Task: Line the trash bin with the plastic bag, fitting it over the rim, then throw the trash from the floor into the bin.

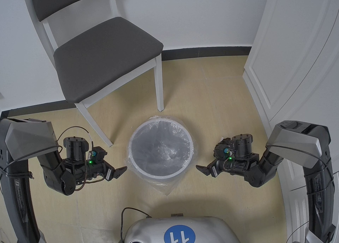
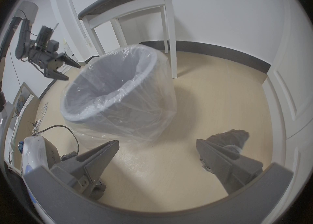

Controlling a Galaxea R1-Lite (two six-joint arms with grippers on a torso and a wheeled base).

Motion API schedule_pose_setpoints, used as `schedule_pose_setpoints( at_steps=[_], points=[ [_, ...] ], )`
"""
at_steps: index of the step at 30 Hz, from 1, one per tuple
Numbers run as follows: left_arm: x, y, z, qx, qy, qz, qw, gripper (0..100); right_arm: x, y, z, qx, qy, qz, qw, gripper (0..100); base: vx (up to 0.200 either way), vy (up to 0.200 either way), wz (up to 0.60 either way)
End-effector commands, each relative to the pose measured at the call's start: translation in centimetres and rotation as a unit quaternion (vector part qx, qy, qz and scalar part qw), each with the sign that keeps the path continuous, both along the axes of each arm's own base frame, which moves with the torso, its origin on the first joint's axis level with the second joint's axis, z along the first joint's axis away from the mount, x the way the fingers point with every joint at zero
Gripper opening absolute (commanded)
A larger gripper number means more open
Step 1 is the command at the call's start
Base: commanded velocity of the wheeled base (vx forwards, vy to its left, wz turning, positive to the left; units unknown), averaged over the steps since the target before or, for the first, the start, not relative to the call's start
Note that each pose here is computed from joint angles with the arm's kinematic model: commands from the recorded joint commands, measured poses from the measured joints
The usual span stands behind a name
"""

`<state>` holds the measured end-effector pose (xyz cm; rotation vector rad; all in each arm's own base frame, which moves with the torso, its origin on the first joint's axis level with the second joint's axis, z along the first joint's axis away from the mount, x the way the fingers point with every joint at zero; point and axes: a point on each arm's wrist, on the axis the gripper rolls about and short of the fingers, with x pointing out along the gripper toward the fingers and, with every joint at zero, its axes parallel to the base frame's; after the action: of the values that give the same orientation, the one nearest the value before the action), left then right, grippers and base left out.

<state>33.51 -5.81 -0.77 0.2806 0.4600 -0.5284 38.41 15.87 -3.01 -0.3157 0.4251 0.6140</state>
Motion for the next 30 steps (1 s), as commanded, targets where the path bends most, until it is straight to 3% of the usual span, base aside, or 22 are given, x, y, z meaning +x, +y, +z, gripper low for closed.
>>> schedule_pose_setpoints(
  at_steps=[1,8,13,29,30],
  points=[
    [1.1,1.7,-3.5,0.031,0.01,-0.023,0.9992,100,-1.9,-1.6,2.4,0.012,-0.026,-0.01,0.9995,100,0.0,0.0,0.0],
    [3.2,2.2,-5.4,0.013,-0.01,-0.082,0.9965,100,-3.7,-4.5,4.9,0.047,-0.103,-0.04,0.9927,100,0.0,0.0,0.0],
    [4.2,1.6,-6.2,0.006,-0.018,-0.098,0.995,100,-4.5,-5.1,5.1,0.086,-0.116,-0.057,0.9878,100,0.0,0.0,0.0],
    [5.6,-0.3,-6.5,-0.009,-0.035,-0.13,0.9909,100,-4.0,-7.3,4.9,0.136,-0.118,-0.09,0.9796,100,0.0,0.0,0.0],
    [5.7,-0.4,-6.6,-0.009,-0.035,-0.13,0.9909,0,-4.0,-7.5,4.9,0.136,-0.119,-0.092,0.9793,100,0.0,0.0,0.0]
  ],
)
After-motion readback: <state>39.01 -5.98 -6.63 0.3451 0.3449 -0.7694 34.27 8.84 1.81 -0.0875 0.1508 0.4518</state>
